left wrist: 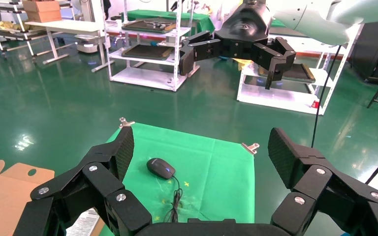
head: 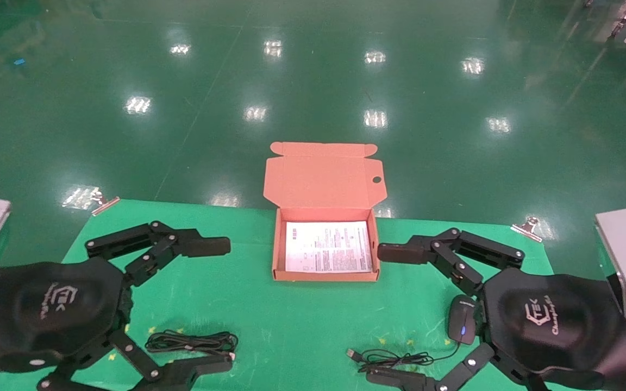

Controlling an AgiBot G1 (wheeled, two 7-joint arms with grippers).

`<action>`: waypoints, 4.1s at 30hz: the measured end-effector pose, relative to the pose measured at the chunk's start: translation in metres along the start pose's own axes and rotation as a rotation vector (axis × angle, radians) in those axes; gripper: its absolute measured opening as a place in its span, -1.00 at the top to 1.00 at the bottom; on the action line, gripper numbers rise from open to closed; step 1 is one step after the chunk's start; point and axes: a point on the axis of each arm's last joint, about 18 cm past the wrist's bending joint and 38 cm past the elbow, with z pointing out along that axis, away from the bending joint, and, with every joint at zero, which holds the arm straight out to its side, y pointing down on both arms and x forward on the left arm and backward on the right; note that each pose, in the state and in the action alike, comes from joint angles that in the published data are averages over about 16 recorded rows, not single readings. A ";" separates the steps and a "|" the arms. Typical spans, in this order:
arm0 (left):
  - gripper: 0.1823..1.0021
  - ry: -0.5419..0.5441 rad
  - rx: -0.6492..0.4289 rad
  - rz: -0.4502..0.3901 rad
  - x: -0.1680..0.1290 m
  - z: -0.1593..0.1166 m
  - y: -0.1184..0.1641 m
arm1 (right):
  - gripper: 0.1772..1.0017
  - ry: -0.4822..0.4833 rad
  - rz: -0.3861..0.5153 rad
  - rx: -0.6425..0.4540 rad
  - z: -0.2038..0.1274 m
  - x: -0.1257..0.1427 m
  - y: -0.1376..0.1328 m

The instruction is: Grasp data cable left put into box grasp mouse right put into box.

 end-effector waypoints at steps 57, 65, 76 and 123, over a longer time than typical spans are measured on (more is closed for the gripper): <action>-1.00 0.159 -0.873 0.258 -0.061 0.040 0.131 | -1.00 -0.308 -0.829 -1.055 0.030 0.076 0.108; -1.00 0.142 -1.026 0.314 -0.077 0.041 0.159 | -1.00 -0.306 -0.851 -1.161 0.037 0.081 0.145; -1.00 0.091 -1.126 0.318 -0.099 0.051 0.196 | -1.00 -0.240 -0.757 -1.221 0.050 0.080 0.189; -0.57 -0.050 -1.121 0.089 -0.124 0.042 0.254 | -0.62 -0.141 -0.556 -1.241 0.090 0.107 0.254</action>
